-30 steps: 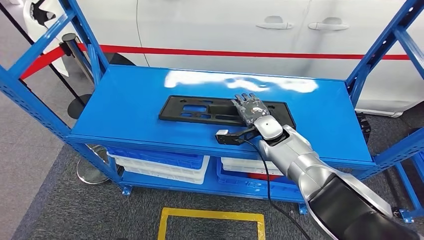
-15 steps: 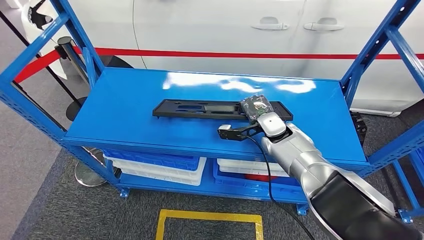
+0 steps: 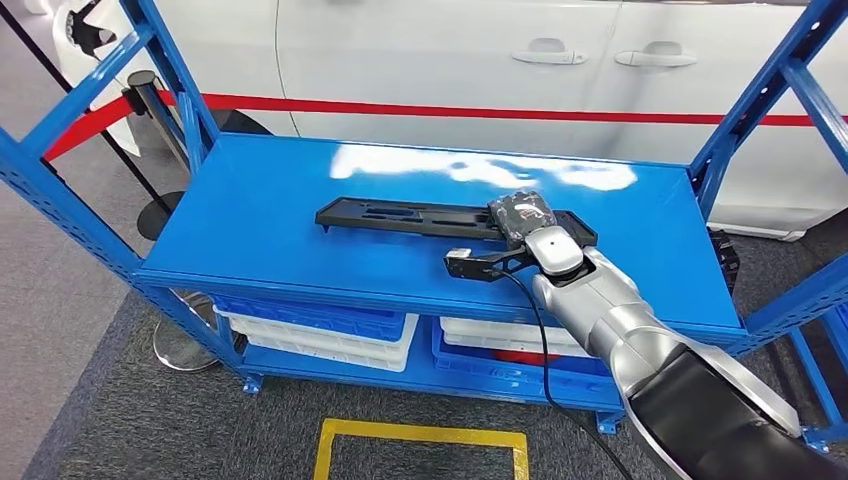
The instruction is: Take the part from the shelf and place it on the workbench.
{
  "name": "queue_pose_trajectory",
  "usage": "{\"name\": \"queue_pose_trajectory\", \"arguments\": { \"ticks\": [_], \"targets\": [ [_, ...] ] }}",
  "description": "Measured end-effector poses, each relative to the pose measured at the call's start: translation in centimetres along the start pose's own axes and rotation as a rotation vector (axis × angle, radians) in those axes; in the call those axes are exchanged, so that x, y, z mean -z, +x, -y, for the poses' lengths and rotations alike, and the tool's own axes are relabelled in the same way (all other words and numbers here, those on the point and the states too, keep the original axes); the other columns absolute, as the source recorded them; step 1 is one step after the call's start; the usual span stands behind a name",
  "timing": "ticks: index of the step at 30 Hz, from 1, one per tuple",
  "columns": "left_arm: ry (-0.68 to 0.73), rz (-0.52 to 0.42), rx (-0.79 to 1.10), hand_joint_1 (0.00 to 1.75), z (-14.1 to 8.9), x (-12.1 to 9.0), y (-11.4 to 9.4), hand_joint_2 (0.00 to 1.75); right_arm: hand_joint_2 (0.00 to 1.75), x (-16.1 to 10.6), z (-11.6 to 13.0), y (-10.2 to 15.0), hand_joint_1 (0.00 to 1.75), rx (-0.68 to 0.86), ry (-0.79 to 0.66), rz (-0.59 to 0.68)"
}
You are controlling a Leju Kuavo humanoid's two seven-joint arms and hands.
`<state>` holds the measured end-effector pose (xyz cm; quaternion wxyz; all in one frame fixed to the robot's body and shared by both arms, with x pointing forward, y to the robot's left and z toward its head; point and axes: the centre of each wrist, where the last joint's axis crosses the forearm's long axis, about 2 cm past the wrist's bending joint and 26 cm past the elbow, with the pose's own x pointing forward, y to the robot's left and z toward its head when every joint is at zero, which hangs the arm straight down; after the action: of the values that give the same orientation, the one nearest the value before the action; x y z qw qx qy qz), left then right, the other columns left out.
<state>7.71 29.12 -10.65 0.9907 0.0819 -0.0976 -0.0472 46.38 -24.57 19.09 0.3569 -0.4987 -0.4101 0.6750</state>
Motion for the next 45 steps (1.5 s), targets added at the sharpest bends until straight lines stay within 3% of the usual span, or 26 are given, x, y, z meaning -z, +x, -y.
{"name": "queue_pose_trajectory", "arguments": {
  "ticks": [16, 20, 33, 38, 45],
  "targets": [
    [-0.032, 0.007, -0.001, 0.00, 0.3, 0.0, -0.5, 0.00, 1.75, 0.4, 1.5, -0.8, 1.75, 0.021, -0.085, -0.050],
    [-0.041, 0.020, 0.006, 0.00, 0.6, -0.1, -0.5, 1.75, 1.75, 0.8, 3.6, -2.0, 1.75, 0.020, -0.160, -0.086],
    [-0.060, 0.040, 0.012, 0.00, 1.7, -0.3, -0.4, 1.75, 1.75, 1.7, 15.4, -7.7, 1.75, -0.087, -0.399, -0.182],
    [-0.060, 0.042, 0.001, 0.00, 1.9, -0.3, -0.5, 1.75, 1.75, 1.4, 19.9, -8.4, 1.75, -0.112, -0.475, -0.189],
    [-0.020, 0.027, -0.016, 0.00, 2.0, -0.4, -0.5, 1.75, 1.75, 0.9, 23.2, -8.5, 1.75, -0.106, -0.547, -0.179]
  ]
}}
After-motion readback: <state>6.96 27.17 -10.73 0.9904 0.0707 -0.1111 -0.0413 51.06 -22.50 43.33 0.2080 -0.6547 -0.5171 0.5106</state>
